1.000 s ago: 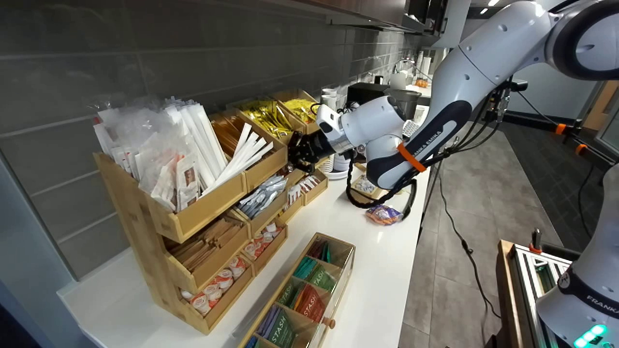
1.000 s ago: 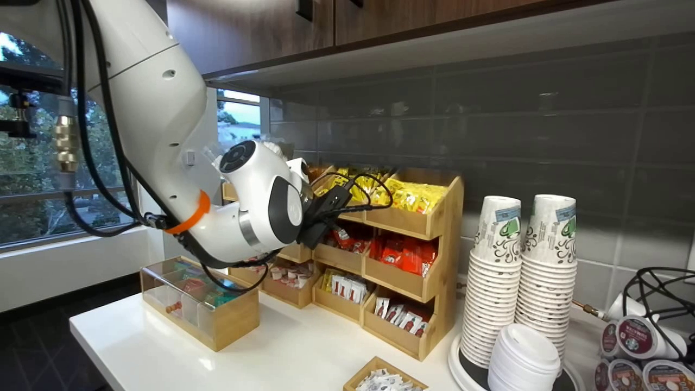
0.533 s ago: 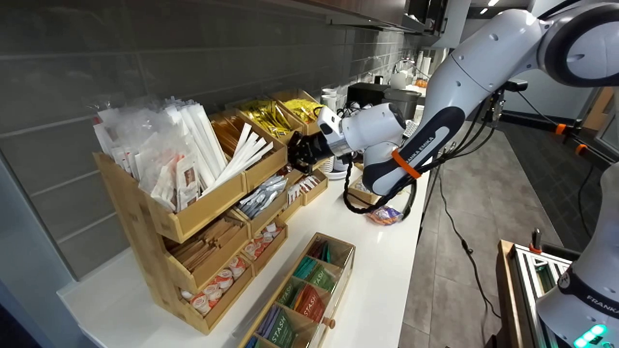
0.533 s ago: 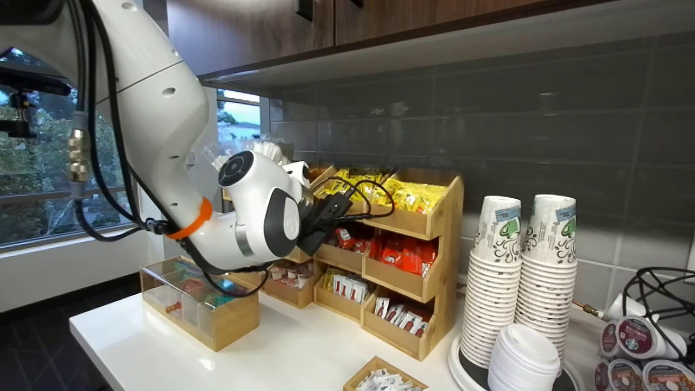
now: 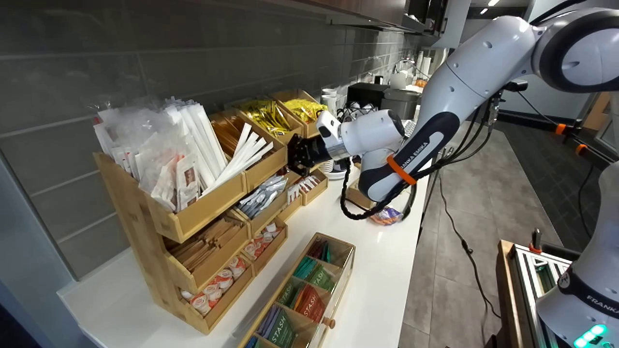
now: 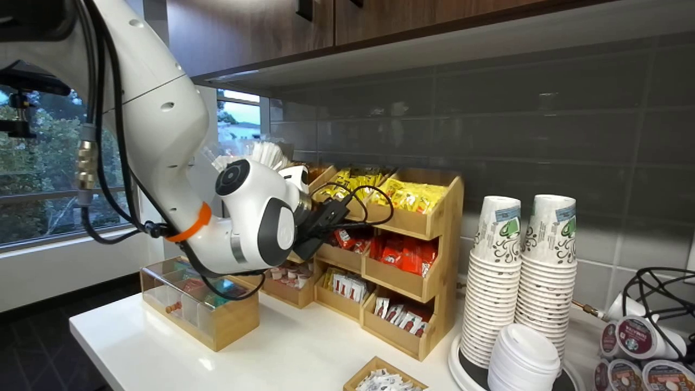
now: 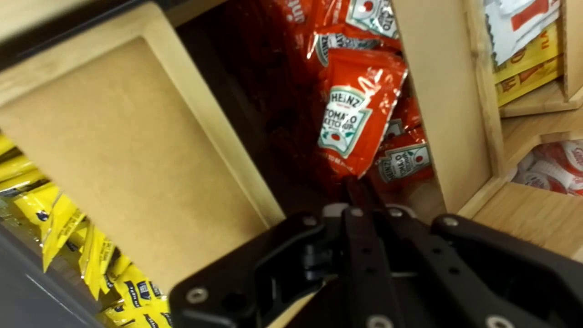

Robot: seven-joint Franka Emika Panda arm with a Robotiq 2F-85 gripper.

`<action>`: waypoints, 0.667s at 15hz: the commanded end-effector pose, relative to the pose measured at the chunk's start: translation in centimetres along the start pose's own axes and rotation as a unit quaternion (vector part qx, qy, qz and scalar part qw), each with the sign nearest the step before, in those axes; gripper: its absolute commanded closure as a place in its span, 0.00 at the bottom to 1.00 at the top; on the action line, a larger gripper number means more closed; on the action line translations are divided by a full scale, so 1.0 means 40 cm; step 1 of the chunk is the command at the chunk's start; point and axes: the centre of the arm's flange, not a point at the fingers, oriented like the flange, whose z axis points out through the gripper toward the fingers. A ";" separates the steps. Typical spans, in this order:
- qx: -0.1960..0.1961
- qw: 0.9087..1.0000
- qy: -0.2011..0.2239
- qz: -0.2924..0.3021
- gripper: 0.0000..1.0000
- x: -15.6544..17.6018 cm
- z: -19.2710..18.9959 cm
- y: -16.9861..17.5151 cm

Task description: Put the orange packet in the second right middle shelf

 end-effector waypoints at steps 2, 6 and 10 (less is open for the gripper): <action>-0.001 1.000 -0.009 0.016 1.00 -0.005 0.029 -0.024; -0.006 0.999 -0.022 0.032 0.67 -0.011 0.030 -0.019; -0.009 0.998 -0.034 0.054 0.39 -0.006 0.012 -0.005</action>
